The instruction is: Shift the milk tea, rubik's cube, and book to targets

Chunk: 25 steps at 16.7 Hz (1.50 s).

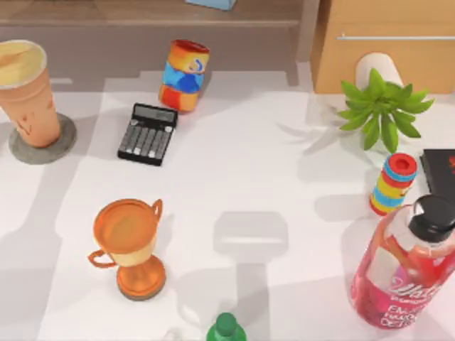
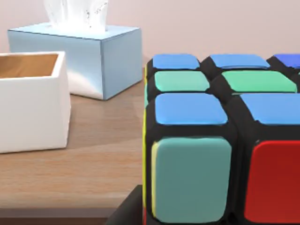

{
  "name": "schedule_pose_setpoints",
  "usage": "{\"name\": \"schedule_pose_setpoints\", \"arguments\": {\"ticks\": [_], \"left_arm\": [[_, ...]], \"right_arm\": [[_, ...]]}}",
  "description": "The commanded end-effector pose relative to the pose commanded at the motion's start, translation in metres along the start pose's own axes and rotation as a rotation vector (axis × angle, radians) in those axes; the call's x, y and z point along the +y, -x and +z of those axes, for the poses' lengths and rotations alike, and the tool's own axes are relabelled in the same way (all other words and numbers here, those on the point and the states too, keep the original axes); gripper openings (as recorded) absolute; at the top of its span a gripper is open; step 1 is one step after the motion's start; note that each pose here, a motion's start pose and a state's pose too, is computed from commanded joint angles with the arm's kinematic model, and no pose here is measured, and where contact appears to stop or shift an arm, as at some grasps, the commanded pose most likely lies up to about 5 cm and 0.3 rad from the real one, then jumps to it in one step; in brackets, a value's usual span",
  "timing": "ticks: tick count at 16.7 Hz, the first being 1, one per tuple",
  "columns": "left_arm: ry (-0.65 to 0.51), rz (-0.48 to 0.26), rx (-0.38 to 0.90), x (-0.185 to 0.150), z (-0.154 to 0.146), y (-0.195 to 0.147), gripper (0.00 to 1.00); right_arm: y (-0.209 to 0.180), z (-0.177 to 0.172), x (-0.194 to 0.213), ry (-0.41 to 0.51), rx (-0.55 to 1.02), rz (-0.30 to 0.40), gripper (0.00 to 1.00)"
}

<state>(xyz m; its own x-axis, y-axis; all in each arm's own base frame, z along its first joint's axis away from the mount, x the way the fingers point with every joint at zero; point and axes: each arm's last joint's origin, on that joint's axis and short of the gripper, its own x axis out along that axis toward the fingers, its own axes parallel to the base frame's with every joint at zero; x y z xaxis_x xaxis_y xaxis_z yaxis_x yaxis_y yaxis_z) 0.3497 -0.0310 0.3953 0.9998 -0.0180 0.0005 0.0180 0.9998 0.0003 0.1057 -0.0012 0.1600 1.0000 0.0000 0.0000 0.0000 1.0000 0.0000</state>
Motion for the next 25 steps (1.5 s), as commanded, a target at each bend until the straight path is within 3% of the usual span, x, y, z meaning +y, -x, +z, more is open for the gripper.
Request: {"name": "schedule_pose_setpoints", "arguments": {"ticks": [6,11,17,22,25], "left_arm": [[0.007,-0.011,-0.042,0.000,0.007,-0.007,0.00],[0.027,-0.040,-0.151,0.002,0.027,-0.047,0.00],[0.004,-0.003,-0.017,0.001,0.004,-0.097,0.00],[0.000,0.000,0.000,0.001,0.000,-0.100,0.00],[0.000,0.000,0.000,0.001,0.000,-0.100,0.23]], "right_arm": [[0.000,0.000,0.000,0.000,0.000,0.000,1.00],[0.000,0.000,0.000,0.000,0.000,0.000,1.00],[0.000,0.000,0.000,0.000,0.000,0.000,1.00],[0.000,0.000,0.000,0.000,0.000,0.000,1.00],[0.000,0.000,0.000,0.000,0.000,0.000,1.00]]}}
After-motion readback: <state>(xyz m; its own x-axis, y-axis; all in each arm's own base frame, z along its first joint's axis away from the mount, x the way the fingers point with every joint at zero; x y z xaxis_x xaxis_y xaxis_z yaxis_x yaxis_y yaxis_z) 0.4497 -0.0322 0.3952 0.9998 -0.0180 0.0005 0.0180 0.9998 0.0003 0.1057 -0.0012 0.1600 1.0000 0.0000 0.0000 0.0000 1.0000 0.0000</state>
